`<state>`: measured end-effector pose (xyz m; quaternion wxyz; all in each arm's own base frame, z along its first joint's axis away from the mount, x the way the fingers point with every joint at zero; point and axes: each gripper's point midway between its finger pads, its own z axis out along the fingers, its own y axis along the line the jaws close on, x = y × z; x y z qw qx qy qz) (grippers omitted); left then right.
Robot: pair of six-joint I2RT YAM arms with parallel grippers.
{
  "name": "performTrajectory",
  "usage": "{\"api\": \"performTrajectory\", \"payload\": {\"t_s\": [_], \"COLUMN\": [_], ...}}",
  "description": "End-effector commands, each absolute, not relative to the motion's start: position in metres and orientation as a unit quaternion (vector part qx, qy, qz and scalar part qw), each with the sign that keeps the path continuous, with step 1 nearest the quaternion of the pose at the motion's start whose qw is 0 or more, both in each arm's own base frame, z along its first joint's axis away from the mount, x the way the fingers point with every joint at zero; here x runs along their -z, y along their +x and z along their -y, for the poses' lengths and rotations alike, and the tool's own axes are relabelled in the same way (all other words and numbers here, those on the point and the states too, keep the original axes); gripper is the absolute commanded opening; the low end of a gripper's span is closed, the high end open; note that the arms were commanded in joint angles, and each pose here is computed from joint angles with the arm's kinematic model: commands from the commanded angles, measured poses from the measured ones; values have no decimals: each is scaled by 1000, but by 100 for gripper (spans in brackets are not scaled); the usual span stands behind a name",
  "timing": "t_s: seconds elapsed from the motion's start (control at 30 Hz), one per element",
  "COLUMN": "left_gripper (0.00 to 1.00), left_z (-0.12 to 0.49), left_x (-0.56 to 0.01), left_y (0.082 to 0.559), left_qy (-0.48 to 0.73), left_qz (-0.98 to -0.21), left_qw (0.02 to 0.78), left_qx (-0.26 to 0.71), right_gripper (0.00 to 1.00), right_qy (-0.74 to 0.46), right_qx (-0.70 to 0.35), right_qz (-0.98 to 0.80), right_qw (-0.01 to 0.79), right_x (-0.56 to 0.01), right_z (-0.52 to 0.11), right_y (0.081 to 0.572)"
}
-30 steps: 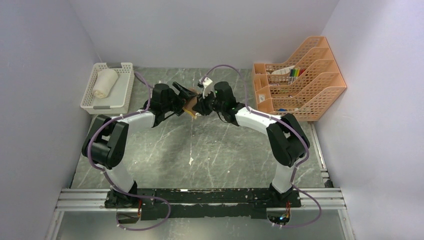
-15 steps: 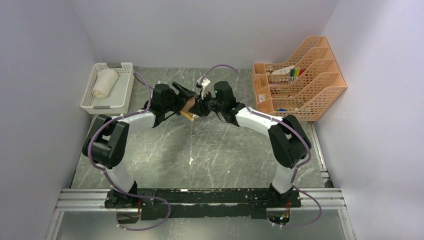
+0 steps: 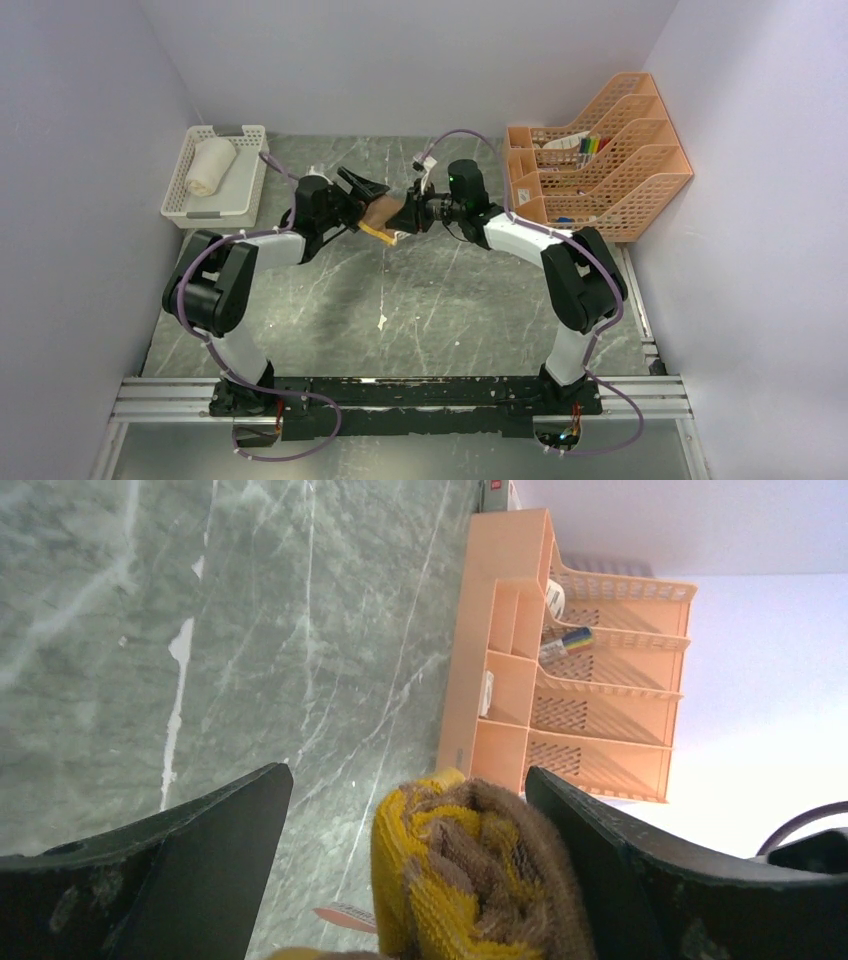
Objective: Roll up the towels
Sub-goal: Place the towel in the bin.
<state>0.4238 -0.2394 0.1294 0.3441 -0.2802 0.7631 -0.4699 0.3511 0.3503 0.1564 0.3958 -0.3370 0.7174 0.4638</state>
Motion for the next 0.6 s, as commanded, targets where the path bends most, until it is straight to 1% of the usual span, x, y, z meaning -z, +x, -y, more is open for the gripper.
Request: {"api": "performTrajectory", "payload": {"t_s": [0.0,0.1,0.3,0.37,0.43,0.5,0.57], "left_gripper": [100,100,100,100,100,99,100], "left_z": [208,187,151,151,157,170,186], "left_x": [-138,-145,-160,-165,-173,-177,-176], "left_y": [435,443,449,447,444,439,434], "left_qy": [-287,-300,-319,-318,-313,-308,-304], "left_qz": [-761,-760,-765,-769,-765,-762,-770], "left_qw": [352,369,400,397,387,366,345], "left_qx": [464,443,391,388,409,436,443], "right_gripper": [0,0,0,0,0,0,0], "right_qy": [-347,-342,-315,-313,-320,-329,-349], "right_qx": [-446,-432,-379,-340,-300,-252,-220], "right_qz": [-707,-723,-755,-768,-774,-780,-778], "right_qw": [424,416,433,443,457,470,474], "right_x": [-177,-164,-152,-149,-148,-145,-141], "right_z": [-338,-328,-297,-291,-289,-287,-297], "right_y": [363,367,392,402,408,416,414]}}
